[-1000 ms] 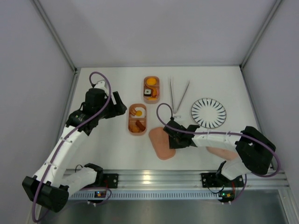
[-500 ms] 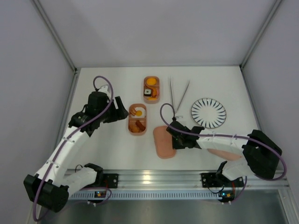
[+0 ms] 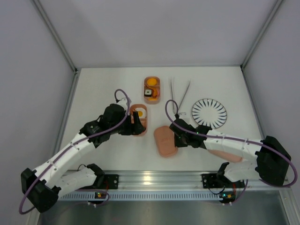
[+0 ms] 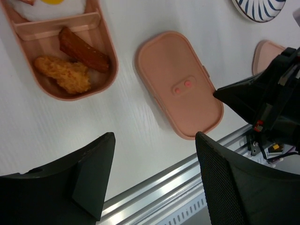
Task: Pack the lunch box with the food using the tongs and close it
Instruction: Pick up the box lid from the center of the board.
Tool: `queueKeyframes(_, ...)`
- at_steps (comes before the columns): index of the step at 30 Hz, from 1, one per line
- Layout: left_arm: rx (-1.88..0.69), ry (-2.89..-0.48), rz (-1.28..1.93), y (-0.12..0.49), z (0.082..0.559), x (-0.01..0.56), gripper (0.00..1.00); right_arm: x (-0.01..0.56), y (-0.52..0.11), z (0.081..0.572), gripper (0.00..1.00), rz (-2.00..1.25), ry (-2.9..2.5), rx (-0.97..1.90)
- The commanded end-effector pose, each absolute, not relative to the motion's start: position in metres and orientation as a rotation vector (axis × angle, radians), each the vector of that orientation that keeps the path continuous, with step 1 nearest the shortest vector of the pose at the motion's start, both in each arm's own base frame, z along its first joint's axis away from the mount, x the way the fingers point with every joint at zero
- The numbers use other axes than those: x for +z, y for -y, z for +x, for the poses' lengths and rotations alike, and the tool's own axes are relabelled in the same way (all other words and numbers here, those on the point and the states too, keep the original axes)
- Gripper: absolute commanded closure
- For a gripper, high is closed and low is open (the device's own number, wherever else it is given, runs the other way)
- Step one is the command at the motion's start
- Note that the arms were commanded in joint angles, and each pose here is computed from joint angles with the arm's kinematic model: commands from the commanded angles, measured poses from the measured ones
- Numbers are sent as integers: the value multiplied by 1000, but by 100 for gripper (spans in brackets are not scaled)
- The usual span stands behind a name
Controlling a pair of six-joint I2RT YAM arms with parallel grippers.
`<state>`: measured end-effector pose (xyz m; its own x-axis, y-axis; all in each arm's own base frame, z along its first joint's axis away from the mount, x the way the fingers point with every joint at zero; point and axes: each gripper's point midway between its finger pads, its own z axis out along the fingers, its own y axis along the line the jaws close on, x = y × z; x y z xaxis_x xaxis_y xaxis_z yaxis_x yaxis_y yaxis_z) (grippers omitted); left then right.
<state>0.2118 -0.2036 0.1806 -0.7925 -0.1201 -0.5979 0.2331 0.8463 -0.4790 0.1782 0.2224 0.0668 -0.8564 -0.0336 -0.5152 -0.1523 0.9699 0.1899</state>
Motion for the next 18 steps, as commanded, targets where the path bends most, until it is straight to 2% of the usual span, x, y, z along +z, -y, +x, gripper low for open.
queueKeyframes(1, -748, -2324, 106, 227, 212, 186, 26, 87, -223, 185, 100, -121, -2545, 314)
queueKeyframes(18, -497, -2203, 645, 304, 149, 166, 29, 88, -223, 185, 100, -126, -2566, 286)
